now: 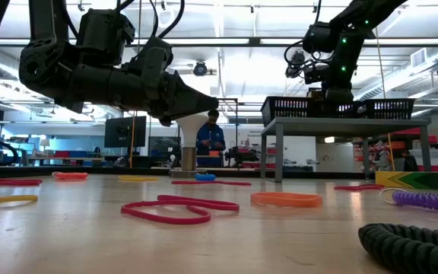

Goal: Pick & Place Office Desk Supplies
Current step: Put the yellow crayon box into the middle black basket on the shelf, then put the yellow rubberband into the right black basket on the shelf

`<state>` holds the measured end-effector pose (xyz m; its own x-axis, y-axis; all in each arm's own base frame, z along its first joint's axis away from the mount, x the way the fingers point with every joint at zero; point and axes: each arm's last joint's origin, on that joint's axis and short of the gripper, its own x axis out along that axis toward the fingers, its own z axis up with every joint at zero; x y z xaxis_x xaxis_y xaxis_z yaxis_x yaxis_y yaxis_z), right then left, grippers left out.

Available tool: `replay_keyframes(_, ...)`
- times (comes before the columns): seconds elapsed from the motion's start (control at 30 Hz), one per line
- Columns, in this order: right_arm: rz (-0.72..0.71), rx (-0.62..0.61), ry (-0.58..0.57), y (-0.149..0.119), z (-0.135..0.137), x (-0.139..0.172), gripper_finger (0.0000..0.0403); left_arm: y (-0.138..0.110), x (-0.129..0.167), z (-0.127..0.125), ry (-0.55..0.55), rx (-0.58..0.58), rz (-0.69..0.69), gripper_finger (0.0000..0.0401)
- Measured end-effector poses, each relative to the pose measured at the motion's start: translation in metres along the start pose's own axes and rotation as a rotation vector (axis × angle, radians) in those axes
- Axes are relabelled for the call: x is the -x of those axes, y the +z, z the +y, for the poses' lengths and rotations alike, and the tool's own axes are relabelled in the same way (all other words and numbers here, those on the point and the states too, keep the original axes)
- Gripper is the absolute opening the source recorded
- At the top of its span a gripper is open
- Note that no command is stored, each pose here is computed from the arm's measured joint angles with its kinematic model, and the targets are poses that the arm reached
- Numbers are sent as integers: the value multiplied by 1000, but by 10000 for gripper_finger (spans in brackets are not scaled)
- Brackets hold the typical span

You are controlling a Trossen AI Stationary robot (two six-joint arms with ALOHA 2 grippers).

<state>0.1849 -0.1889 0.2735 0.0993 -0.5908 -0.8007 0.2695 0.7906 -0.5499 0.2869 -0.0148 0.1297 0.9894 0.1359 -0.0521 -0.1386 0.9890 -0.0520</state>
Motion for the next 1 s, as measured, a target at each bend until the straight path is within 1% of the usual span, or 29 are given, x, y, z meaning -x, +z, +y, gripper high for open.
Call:
replay_keyframes(0.1, 2, 7, 5, 0, 2, 3, 4, 0, 0, 0, 0, 0, 3, 9)
replay_keyframes(0.2, -15, -16, -1, -2, 3, 12, 4, 0, 0, 0, 0, 0, 3, 9)
replay_keyframes(0.4, -74, -82, -10, -16, 7, 48, 4, 0, 0, 0, 0, -12, 2, 9)
replay_keyframes(0.5, -151, -144, -17, -24, 10, 70, 4, 1, -1, 0, 2, 2, -1, 9)
replay_keyframes(0.57, -245, -199, 19, -28, 12, 86, 4, 1, -2, 0, 3, 13, 3, 9)
replay_keyframes(0.67, -479, -293, 167, -31, 14, 111, 4, 1, -3, -3, -6, 16, 9, 9)
replay_keyframes(0.73, -616, -321, 255, -32, 16, 127, 4, -1, -2, -8, -11, -11, 32, 9)
replay_keyframes(0.8, -730, -332, 294, -31, 23, 137, 4, -4, 0, -15, 5, -48, 54, 9)
replay_keyframes(0.9, -853, -320, 339, -34, 42, 138, 4, -7, 3, -25, 26, -104, 76, 9)
replay_keyframes(1.0, -954, -318, 398, -35, 67, 128, 4, -9, 6, -34, 5, -118, 88, 9)
